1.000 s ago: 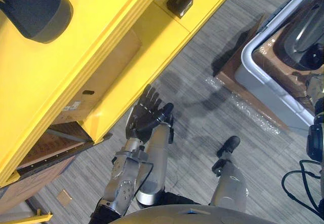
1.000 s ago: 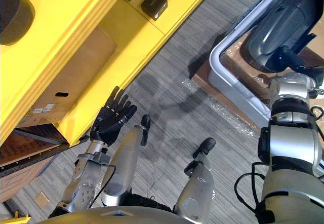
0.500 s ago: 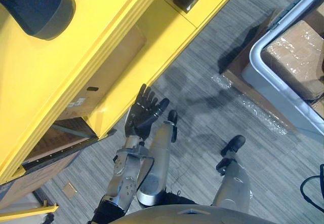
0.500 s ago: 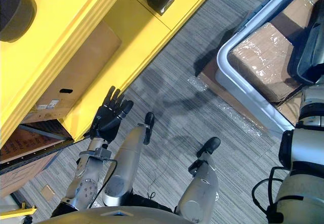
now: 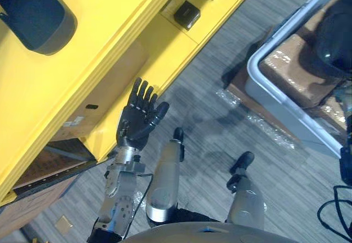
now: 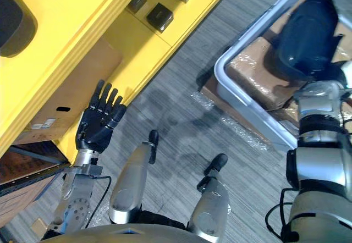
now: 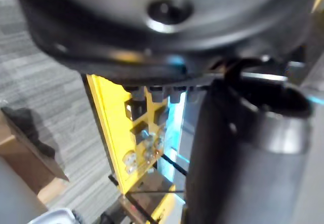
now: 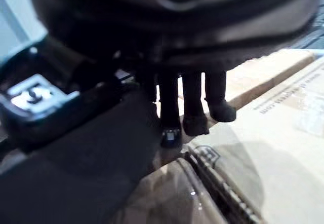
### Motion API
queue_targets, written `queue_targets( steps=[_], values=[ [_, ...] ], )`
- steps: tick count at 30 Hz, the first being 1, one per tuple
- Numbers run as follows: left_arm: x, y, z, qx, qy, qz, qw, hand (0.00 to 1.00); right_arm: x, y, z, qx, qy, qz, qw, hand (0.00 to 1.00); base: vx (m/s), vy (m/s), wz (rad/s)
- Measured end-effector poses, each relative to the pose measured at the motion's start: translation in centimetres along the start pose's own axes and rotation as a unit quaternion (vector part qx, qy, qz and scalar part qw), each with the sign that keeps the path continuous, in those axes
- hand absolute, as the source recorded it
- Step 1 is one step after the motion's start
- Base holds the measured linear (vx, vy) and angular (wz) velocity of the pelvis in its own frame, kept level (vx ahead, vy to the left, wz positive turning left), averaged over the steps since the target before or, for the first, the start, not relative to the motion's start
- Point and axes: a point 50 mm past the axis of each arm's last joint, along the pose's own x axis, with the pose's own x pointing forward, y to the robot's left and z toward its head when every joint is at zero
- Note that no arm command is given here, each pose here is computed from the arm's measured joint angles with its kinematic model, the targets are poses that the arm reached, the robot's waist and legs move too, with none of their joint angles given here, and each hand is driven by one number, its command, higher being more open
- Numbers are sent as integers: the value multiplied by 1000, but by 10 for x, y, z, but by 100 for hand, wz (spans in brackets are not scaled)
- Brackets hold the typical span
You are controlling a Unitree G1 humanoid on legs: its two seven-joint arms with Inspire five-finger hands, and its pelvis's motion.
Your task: Walk over and take three plastic housings, then place them on the shelf
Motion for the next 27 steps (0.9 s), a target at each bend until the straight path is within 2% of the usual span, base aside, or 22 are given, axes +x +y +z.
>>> queue_targets(
  steps=[7,12,14,18,22,27],
  values=[
    [17,-26,17,17,-33,-87,996,100,-20,23,30,-22,-105,7,994,0,4,-26,-15],
    [40,-40,-2,40,63,-145,987,100,-28,17,52,-50,-189,-34,980,0,-18,7,-17],
    [57,-35,-17,82,122,-151,977,100,-35,14,67,-58,-241,-52,967,0,-24,15,-20],
    [84,-22,-24,104,187,-132,968,100,-46,11,86,-60,-313,-75,945,0,-19,8,-20],
    [111,-13,-29,39,245,-107,963,100,-60,10,109,-80,-400,-95,908,0,-16,24,-28],
    [119,-12,-28,-64,255,-98,960,100,-87,18,130,-114,-518,-104,842,0,15,10,-21]
  ],
)
